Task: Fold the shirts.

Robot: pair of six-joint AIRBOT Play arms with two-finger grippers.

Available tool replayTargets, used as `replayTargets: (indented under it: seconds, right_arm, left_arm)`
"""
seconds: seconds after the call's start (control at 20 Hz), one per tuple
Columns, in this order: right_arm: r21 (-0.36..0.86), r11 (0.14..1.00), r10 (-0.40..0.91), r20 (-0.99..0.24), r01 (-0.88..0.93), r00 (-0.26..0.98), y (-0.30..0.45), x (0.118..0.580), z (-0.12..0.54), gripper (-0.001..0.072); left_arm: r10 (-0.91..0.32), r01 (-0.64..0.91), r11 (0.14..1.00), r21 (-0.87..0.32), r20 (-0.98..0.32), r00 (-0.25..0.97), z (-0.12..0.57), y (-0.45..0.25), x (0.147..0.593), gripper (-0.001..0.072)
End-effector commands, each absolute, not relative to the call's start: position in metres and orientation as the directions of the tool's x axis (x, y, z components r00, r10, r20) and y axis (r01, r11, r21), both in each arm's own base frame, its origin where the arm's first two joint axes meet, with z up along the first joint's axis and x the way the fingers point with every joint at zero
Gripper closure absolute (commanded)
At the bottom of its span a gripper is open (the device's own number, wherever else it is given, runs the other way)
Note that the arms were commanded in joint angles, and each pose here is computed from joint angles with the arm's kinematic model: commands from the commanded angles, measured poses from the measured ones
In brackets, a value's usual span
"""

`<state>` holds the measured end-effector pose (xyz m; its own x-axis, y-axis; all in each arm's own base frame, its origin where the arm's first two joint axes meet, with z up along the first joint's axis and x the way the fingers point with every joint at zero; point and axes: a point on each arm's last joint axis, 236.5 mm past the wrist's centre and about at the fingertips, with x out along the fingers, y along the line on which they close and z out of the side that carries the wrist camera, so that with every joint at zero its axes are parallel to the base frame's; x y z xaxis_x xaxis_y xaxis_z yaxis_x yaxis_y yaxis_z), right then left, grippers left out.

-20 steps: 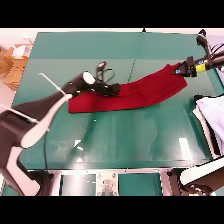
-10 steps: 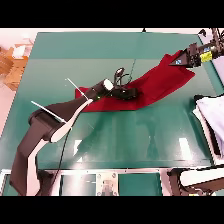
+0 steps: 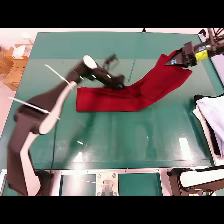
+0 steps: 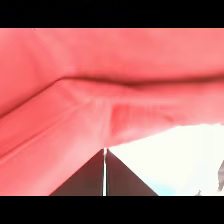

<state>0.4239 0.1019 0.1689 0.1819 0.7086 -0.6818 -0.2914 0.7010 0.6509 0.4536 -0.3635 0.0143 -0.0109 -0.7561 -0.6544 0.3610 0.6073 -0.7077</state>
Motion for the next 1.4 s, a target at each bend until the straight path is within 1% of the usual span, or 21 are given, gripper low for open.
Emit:
replayTargets:
  seconds: [0.0,0.05,0.1,0.2,0.25,0.3,0.4,0.45,0.5,0.55,0.6,0.7,0.75,0.8,0.9,1.0,1.05,1.15,1.2,1.25,1.35]
  right_arm:
    - [0.657,0.675,0.729,-0.664,-0.336,0.167,0.156,0.427,0.168,0.0696]
    - [0.659,0.659,0.740,-0.654,-0.363,0.157,0.184,0.427,0.164,0.0696]
    - [0.661,0.645,0.750,-0.643,-0.384,0.154,0.212,0.429,0.158,0.0696]
    - [0.667,0.619,0.772,-0.613,-0.415,0.167,0.278,0.432,0.137,0.0696]
    - [0.669,0.609,0.780,-0.602,-0.426,0.169,0.311,0.432,0.122,0.0696]
    - [0.670,0.600,0.787,-0.591,-0.437,0.175,0.349,0.430,0.103,0.0696]
    - [0.664,0.594,0.793,-0.579,-0.454,0.190,0.419,0.424,0.058,0.0685]
    - [0.673,0.588,0.801,-0.562,-0.450,0.206,0.458,0.418,0.032,0.0531]
    - [0.694,0.578,0.812,-0.540,-0.430,0.220,0.489,0.410,0.011,0.0342]
    - [0.697,0.576,0.814,-0.537,-0.426,0.222,0.510,0.402,-0.006,0.0266]
    - [0.692,0.578,0.811,-0.547,-0.432,0.208,0.515,0.397,-0.015,0.0266]
    - [0.654,0.605,0.783,-0.593,-0.454,0.187,0.484,0.409,-0.011,0.0267]
    - [0.639,0.624,0.763,-0.624,-0.450,0.171,0.451,0.422,-0.002,0.0295]
    - [0.631,0.652,0.739,-0.654,-0.421,0.164,0.414,0.434,0.005,0.0312]
    - [0.604,0.720,0.679,-0.716,-0.342,0.163,0.326,0.459,0.017,0.0313]
    - [0.599,0.766,0.639,-0.749,-0.231,0.175,0.238,0.475,0.023,0.0311]
    - [0.603,0.780,0.625,-0.757,-0.167,0.191,0.202,0.480,0.020,0.0304]
    - [0.616,0.787,0.608,-0.769,-0.026,0.201,0.144,0.481,-0.002,0.0190]
    - [0.622,0.782,0.605,-0.774,0.043,0.187,0.127,0.475,-0.020,0.0174]
    - [0.633,0.769,0.614,-0.771,0.092,0.167,0.121,0.466,-0.037,0.0175]
    - [0.669,0.731,0.658,-0.743,0.134,0.123,0.131,0.451,-0.066,0.0175]
  left_arm:
    - [-0.552,0.387,0.769,-0.509,-0.834,-0.001,0.038,-0.240,0.457,0.0679]
    - [-0.463,0.386,0.822,-0.420,-0.886,0.023,0.042,-0.202,0.459,0.0680]
    - [-0.371,0.402,0.855,-0.326,-0.928,0.037,0.044,-0.168,0.457,0.0680]
    - [-0.194,0.385,0.910,-0.153,-0.978,0.070,0.046,-0.111,0.459,0.0680]
    - [-0.128,0.362,0.928,-0.087,-0.987,0.093,0.049,-0.090,0.462,0.0680]
    - [-0.080,0.347,0.937,-0.037,-0.991,0.110,0.052,-0.073,0.464,0.0679]
    - [-0.058,0.320,0.947,-0.019,-0.992,0.115,0.052,-0.055,0.465,0.0679]
    - [-0.056,0.306,0.952,-0.019,-0.992,0.114,0.052,-0.049,0.466,0.0679]
    - [-0.055,0.290,0.957,-0.020,-0.992,0.115,0.053,-0.042,0.466,0.0679]
    - [-0.055,0.277,0.961,-0.022,-0.992,0.112,0.052,-0.036,0.466,0.0680]
    - [-0.059,0.265,0.964,-0.028,-0.992,0.109,0.052,-0.031,0.466,0.0680]
    - [-0.066,0.241,0.970,-0.038,-0.992,0.110,0.053,-0.021,0.466,0.0679]
    - [-0.068,0.235,0.971,-0.041,-0.992,0.110,0.053,-0.018,0.466,0.0679]
    - [-0.070,0.229,0.972,-0.043,-0.992,0.109,0.053,-0.015,0.466,0.0680]
    - [-0.077,0.224,0.973,-0.050,-0.991,0.113,0.053,-0.014,0.467,0.0680]
    - [-0.085,0.227,0.972,-0.058,-0.990,0.112,0.053,-0.016,0.466,0.0679]
    - [-0.085,0.226,0.972,-0.058,-0.990,0.112,0.053,-0.016,0.467,0.0680]
    - [-0.085,0.225,0.973,-0.058,-0.990,0.112,0.053,-0.016,0.467,0.0679]
    - [-0.088,0.223,0.973,-0.062,-0.990,0.111,0.053,-0.017,0.466,0.0679]
    - [-0.092,0.220,0.973,-0.066,-0.990,0.111,0.053,-0.018,0.466,0.0680]
    - [-0.097,0.221,0.973,-0.070,-0.989,0.112,0.053,-0.019,0.467,0.0679]
